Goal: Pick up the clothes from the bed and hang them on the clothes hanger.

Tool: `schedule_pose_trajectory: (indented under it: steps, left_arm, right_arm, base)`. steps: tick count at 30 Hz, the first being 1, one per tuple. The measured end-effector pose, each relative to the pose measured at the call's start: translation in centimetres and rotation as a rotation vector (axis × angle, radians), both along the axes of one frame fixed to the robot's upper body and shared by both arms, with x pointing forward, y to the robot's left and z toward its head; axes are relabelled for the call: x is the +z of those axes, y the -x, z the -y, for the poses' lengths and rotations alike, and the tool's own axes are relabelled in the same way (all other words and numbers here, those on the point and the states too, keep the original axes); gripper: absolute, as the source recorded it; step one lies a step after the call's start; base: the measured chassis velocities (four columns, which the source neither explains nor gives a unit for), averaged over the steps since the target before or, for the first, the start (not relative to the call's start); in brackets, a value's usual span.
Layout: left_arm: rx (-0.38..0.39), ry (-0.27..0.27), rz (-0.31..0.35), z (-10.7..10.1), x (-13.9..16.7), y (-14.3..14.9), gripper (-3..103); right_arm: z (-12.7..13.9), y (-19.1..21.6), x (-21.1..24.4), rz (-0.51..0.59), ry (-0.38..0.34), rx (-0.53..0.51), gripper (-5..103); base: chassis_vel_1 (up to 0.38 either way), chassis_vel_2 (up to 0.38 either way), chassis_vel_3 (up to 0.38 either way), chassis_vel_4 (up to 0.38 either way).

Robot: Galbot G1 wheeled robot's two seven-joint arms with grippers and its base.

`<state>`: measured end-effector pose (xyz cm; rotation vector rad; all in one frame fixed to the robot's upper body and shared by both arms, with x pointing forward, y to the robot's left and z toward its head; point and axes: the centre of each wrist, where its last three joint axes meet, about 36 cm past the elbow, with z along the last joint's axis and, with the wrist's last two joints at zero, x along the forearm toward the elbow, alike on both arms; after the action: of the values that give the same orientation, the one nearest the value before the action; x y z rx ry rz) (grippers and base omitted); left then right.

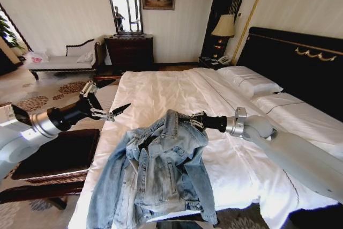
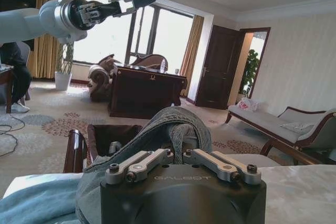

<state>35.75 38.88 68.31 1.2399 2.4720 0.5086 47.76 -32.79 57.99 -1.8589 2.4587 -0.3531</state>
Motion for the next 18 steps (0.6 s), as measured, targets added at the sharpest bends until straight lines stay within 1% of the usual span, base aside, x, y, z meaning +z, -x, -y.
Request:
schedule_pose_trajectory:
  steps: [5, 6, 7, 8, 9, 10, 11, 12, 15, 16, 17, 18]
  left_arm:
    - [0.014, 0.012, 0.005, -0.3, -0.1, 0.0, 100]
    - [0.021, 0.017, 0.008, -0.4, -0.1, 0.1, 100]
    - [0.044, 0.029, 0.016, -0.8, -0.1, 0.0, 100]
    - [0.044, 0.029, 0.016, -0.8, -0.1, 0.0, 100]
    - [0.078, 0.044, 0.025, -1.7, -0.2, -0.2, 100]
    - [0.088, 0.048, 0.026, -2.0, -0.3, -0.2, 100]
    - [0.132, 0.069, 0.029, -3.1, -0.5, -0.5, 100]
    - [0.132, 0.069, 0.029, -3.1, -0.5, -0.5, 100]
    - [0.211, 0.126, 0.026, -4.9, -1.4, -0.7, 100]
    - [0.221, 0.134, 0.026, -5.1, -1.6, -0.7, 100]
    - [0.260, 0.163, 0.027, -6.0, -2.2, -0.4, 100]
    - [0.260, 0.163, 0.027, -6.0, -2.2, -0.4, 100]
  right_arm:
    - [0.1, 0.1, -0.3, 0.001, 0.020, 0.007, 2]
    - [0.1, 0.2, -0.4, 0.000, 0.025, 0.007, 2]
    - [0.2, 0.3, -0.7, -0.003, 0.036, 0.006, 2]
    - [0.2, 0.3, -0.7, -0.003, 0.036, 0.006, 2]
    - [0.2, 0.4, -1.1, -0.003, 0.050, 0.004, 2]
    - [0.3, 0.4, -1.2, -0.003, 0.054, 0.003, 2]
    - [0.4, 0.5, -1.6, -0.003, 0.068, -0.006, 2]
    - [0.4, 0.5, -1.6, -0.003, 0.068, -0.006, 2]
    - [0.7, 0.3, -2.5, 0.001, 0.096, -0.044, 2]
    - [0.8, 0.3, -2.6, 0.002, 0.099, -0.050, 2]
    - [1.1, 0.0, -3.2, 0.004, 0.112, -0.081, 2]
    - [1.1, 0.0, -3.2, 0.004, 0.112, -0.081, 2]
  base:
    - [0.000, 0.000, 0.000, 0.000]
    - [0.000, 0.000, 0.000, 0.000]
    - [0.000, 0.000, 0.000, 0.000]
    - [0.000, 0.000, 0.000, 0.000]
    - [0.000, 0.000, 0.000, 0.000]
    - [0.000, 0.000, 0.000, 0.000]
    - [0.000, 0.000, 0.000, 0.000]
    - [0.000, 0.000, 0.000, 0.000]
    - [0.000, 0.000, 0.000, 0.000]
    - [0.000, 0.000, 0.000, 0.000]
    - [0.000, 0.000, 0.000, 0.000]
    - [0.000, 0.000, 0.000, 0.000]
